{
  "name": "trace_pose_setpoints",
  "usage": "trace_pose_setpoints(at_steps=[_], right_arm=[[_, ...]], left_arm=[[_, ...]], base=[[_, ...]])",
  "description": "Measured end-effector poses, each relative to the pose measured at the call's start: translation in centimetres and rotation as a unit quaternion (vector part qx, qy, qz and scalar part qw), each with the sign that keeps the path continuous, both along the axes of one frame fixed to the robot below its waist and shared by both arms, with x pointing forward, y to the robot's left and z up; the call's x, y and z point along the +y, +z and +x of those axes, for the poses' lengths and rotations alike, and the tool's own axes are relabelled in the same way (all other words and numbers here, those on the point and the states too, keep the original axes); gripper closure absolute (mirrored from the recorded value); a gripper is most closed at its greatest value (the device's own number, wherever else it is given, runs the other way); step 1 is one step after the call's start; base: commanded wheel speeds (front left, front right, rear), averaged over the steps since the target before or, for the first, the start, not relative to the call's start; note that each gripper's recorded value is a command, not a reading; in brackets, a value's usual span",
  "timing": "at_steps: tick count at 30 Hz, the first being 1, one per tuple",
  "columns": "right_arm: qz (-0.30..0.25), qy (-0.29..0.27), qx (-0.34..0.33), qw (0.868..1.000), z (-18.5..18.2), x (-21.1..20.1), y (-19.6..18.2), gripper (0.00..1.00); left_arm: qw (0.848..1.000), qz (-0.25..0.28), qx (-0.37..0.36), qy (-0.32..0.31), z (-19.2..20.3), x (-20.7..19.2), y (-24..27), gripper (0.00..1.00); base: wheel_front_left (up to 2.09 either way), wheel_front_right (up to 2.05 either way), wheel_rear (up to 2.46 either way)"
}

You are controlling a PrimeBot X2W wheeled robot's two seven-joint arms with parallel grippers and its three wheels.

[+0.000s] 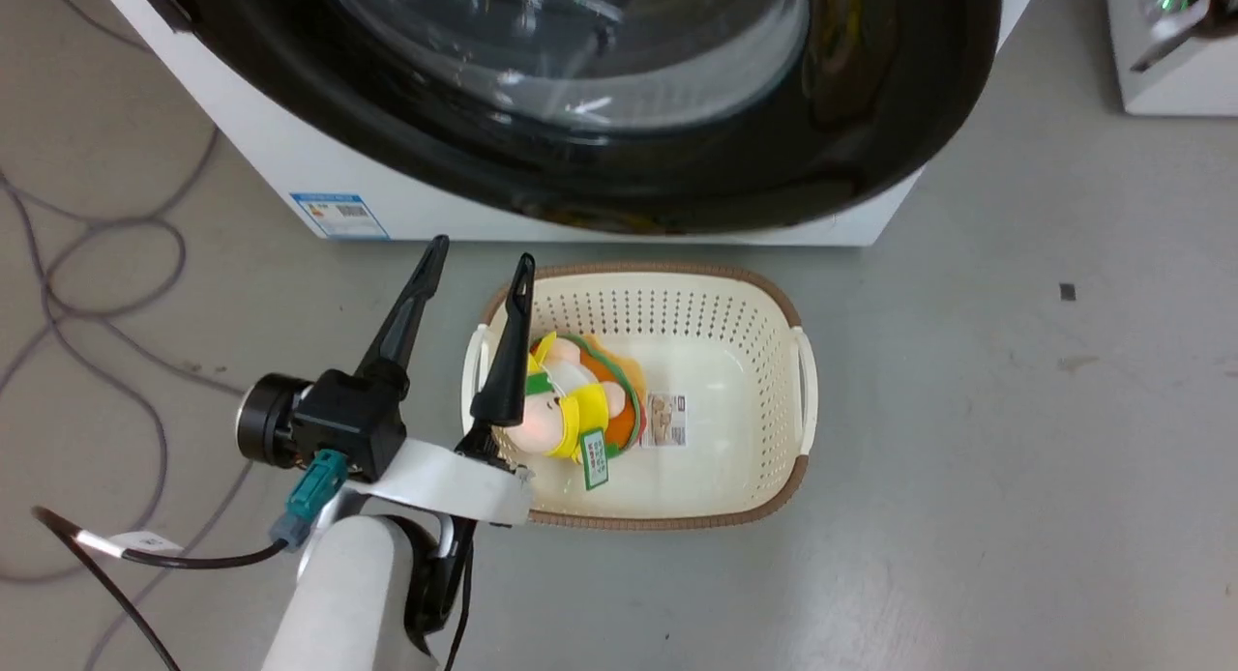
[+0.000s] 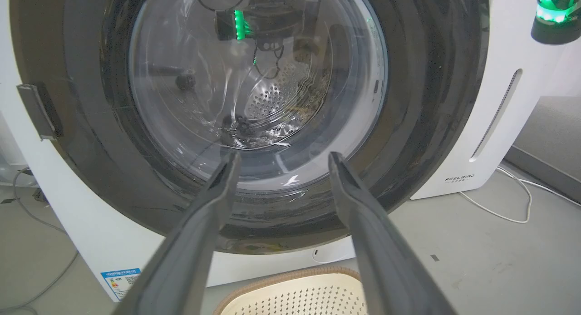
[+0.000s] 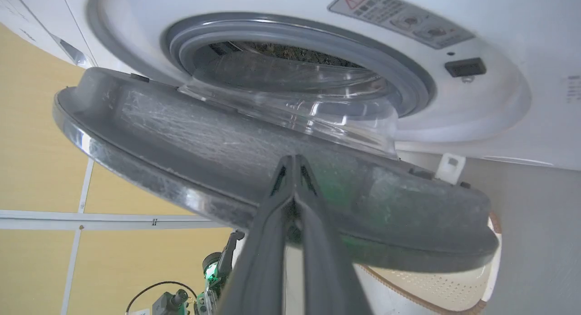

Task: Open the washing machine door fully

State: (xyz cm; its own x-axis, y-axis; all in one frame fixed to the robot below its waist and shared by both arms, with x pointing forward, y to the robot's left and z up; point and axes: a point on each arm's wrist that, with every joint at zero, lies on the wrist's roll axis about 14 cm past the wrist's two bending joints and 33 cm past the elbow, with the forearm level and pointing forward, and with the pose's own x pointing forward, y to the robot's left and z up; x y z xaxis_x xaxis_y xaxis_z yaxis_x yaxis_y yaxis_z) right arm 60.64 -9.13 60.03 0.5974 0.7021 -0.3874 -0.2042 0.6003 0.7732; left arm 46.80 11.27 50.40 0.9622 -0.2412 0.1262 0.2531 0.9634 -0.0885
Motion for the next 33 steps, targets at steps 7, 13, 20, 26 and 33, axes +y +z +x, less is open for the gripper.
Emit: trace_pose_setpoints(at_steps=[7, 13, 20, 26, 33], right_arm=[[0.005, 0.029, 0.01, 1.0, -3.2, 0.4, 0.3, 1.0], [0.007, 0.066, 0.012, 0.998, -6.4, 1.7, 0.5, 1.0], [0.011, 0.119, 0.011, 0.993, -10.6, 3.9, 0.6, 1.0], [0.014, 0.159, 0.01, 0.987, -13.6, 5.5, 0.7, 1.0], [0.033, 0.234, 0.001, 0.972, -18.6, 9.4, 1.1, 1.0]], left_arm=[[1.0, 0.003, 0.003, 0.0, -1.8, 0.0, 0.4, 0.0], [1.0, 0.008, 0.004, 0.002, -3.5, 0.2, 0.8, 0.0], [1.0, 0.012, 0.006, 0.009, -5.6, 0.6, 1.0, 0.0], [1.0, 0.014, 0.01, 0.024, -7.1, 1.3, 1.0, 0.0], [0.998, 0.019, 0.017, 0.051, -9.1, 2.9, 0.6, 0.0]], base=[[0.0, 0.0, 0.0], [0.0, 0.0, 0.0], [0.0, 0.0, 0.0], [0.0, 0.0, 0.0], [0.0, 0.0, 0.0]])
